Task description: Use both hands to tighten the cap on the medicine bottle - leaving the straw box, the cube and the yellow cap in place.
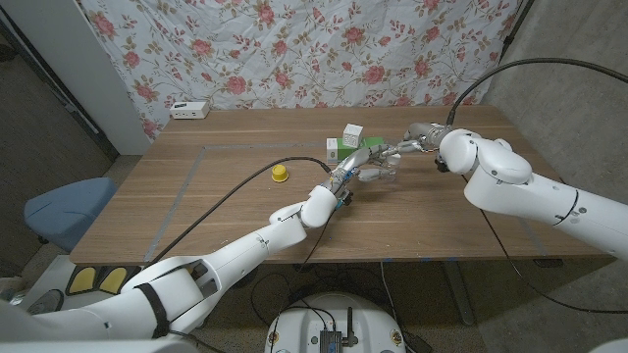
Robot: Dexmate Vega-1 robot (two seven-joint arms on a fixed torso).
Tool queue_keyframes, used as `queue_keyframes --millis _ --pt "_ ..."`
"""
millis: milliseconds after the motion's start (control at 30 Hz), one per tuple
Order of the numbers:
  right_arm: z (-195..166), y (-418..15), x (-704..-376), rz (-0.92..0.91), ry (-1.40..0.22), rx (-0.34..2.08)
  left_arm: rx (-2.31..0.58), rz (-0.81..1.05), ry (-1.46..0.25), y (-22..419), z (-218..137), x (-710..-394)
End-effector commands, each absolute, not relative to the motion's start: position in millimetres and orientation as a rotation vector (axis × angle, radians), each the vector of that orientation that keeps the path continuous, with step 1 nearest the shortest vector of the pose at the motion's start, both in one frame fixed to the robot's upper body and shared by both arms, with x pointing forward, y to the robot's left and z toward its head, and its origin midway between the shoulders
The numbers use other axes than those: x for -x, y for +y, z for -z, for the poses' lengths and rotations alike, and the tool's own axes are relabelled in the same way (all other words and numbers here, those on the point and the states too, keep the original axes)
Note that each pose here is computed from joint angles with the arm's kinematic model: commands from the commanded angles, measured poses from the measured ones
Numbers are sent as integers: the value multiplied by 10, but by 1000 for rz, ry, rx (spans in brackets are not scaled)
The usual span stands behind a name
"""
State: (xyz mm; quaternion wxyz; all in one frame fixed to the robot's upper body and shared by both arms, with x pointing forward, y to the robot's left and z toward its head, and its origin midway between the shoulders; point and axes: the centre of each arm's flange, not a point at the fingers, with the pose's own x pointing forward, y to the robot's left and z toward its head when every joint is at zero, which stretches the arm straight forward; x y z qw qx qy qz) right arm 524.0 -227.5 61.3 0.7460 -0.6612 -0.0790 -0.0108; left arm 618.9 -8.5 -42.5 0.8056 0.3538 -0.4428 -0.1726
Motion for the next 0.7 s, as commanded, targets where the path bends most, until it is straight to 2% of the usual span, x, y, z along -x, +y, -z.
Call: queue_keyframes --millis 33,700 --pt "-679 -2290 -5208 -31 -149 1462 -758 372 -955 -79 402 -6208" --pt "-748 -2295 -5190 -102 -127 1470 -758 372 -952 -72 410 -6215"
